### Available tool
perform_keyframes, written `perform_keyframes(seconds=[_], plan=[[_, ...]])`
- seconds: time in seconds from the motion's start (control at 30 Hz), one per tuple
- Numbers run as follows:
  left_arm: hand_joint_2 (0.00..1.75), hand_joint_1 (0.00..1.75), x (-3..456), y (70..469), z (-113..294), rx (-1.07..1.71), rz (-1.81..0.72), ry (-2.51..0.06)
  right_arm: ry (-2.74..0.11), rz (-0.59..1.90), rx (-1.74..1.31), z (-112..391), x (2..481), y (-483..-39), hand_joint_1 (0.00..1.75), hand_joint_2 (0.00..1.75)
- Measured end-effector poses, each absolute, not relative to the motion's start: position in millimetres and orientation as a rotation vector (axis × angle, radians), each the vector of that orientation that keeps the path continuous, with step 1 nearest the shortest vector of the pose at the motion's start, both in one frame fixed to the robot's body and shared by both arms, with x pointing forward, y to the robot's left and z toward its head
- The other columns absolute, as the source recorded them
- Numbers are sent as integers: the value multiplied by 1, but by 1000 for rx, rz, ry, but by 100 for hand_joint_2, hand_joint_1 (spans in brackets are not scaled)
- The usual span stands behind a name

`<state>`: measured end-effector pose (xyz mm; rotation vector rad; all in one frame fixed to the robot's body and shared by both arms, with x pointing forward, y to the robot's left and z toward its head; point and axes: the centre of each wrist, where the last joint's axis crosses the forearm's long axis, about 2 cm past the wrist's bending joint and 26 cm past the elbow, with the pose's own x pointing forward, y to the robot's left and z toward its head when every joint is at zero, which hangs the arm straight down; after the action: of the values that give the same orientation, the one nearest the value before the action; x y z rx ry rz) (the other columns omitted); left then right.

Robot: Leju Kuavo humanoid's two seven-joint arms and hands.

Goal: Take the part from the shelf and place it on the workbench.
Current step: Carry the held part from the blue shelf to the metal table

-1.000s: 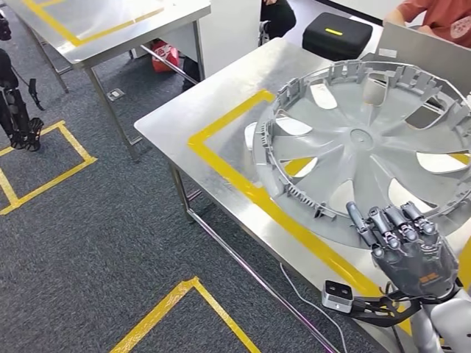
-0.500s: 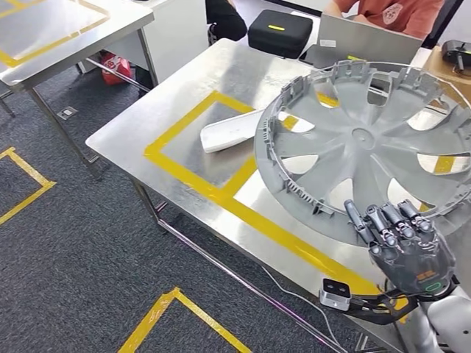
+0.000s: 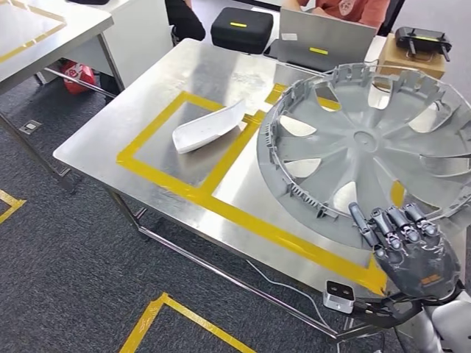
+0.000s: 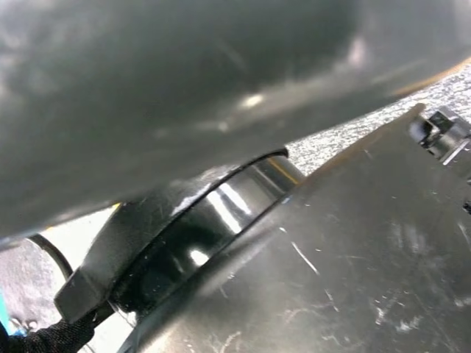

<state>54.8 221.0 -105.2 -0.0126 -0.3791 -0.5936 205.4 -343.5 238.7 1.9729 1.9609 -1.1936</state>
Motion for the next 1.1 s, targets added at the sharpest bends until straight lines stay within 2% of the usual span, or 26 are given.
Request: perform_keyframes(seconds=[1.1], plan=[[0,0,55,219,-105,-9,-594,-384,1962,-1218,1965,235,208,-344,175,175]])
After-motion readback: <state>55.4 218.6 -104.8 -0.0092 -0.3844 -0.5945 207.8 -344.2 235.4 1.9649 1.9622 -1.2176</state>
